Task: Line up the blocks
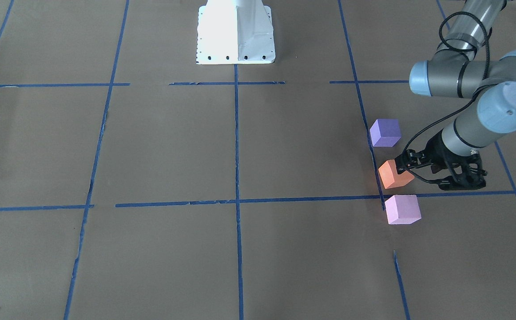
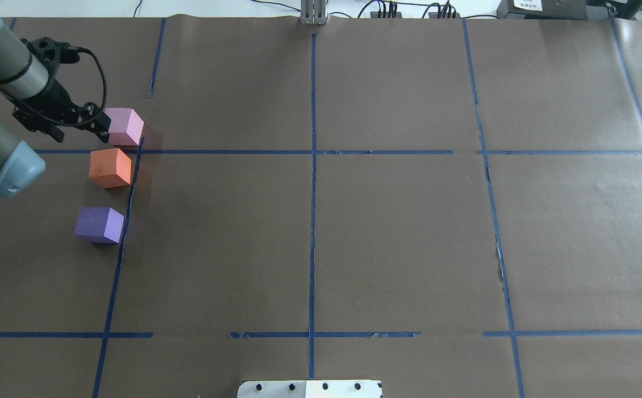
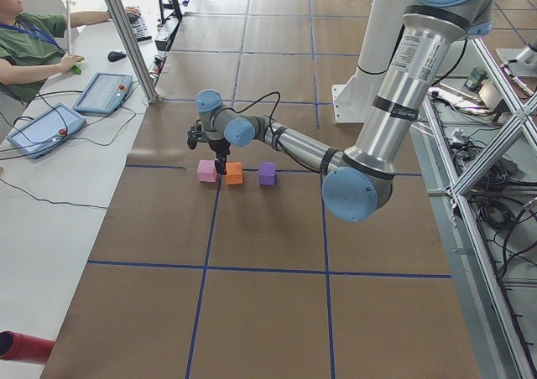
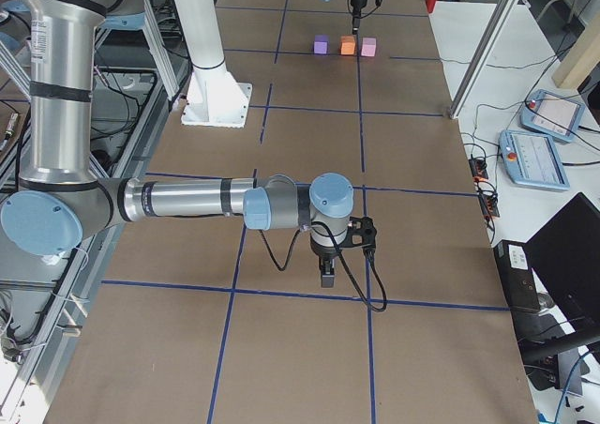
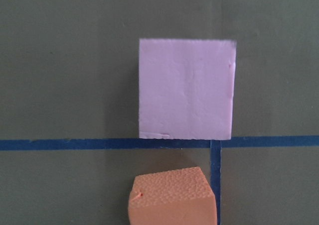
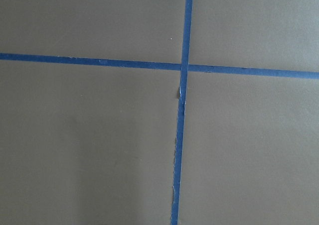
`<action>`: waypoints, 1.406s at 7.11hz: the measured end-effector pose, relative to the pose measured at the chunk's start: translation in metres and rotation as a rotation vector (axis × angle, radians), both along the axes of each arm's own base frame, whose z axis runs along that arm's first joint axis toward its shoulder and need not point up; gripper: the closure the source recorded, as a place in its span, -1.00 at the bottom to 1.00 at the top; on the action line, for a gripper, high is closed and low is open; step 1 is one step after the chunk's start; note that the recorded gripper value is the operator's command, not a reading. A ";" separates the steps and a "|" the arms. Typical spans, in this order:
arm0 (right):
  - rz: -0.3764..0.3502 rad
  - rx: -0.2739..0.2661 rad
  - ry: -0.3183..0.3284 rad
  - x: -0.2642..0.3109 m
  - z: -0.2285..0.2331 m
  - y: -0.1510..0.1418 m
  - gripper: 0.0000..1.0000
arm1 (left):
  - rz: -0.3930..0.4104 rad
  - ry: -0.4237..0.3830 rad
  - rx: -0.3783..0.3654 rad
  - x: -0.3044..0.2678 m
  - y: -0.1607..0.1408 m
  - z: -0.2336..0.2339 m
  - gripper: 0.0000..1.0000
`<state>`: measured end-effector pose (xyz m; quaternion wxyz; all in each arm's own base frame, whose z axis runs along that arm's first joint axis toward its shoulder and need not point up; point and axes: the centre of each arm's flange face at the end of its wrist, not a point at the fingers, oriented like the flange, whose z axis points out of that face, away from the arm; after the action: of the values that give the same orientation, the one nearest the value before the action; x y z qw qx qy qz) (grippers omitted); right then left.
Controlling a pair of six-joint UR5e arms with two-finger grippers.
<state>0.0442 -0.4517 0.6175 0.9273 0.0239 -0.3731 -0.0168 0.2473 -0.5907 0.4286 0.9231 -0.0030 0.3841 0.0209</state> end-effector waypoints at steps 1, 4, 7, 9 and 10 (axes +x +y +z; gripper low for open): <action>0.000 0.000 0.000 0.000 0.000 0.000 -1.00 | 0.042 -0.036 0.036 -0.053 -0.005 -0.012 -1.00; 0.000 0.000 0.000 0.000 0.000 0.000 -1.00 | 0.216 -0.093 0.209 -0.239 0.004 0.067 -1.00; 0.000 0.000 0.000 0.000 0.000 0.000 -1.00 | 0.257 -0.050 0.120 -0.309 0.060 0.201 -1.00; 0.000 0.000 0.000 0.000 0.000 0.000 -1.00 | 0.179 0.069 0.083 -0.314 0.087 0.227 -1.00; 0.000 0.000 0.000 0.000 0.000 0.000 -1.00 | 0.122 0.086 0.080 -0.320 0.090 0.227 -1.00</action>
<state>0.0442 -0.4517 0.6177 0.9274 0.0238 -0.3730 -0.0167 -0.0725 -0.5012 0.6553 0.9021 0.0115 0.4212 0.0924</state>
